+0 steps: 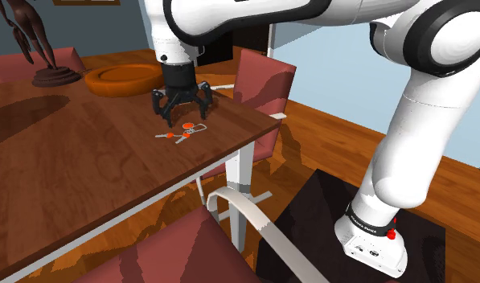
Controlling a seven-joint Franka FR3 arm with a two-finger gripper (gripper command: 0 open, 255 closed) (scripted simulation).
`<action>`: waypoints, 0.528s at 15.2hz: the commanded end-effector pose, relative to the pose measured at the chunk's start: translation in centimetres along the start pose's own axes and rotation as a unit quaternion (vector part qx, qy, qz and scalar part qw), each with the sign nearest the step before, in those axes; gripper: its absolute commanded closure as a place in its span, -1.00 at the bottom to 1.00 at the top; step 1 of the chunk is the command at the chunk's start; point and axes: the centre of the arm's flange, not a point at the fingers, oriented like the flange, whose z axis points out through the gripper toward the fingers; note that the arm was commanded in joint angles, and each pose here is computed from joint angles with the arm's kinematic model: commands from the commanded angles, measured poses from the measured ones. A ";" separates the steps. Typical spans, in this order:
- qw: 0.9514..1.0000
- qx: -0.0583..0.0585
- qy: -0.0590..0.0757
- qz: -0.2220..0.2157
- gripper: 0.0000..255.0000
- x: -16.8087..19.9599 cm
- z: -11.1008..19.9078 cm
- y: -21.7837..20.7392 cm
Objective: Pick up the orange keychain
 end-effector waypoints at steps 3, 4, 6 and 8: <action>1.000 0.000 0.000 0.000 1.00 0.0 0.4 -0.1; 1.000 0.000 0.000 0.000 1.00 -0.1 0.4 -0.1; 1.000 0.000 0.000 0.000 1.00 -0.1 0.4 0.0; 1.000 0.000 0.000 0.000 1.00 0.0 0.5 0.0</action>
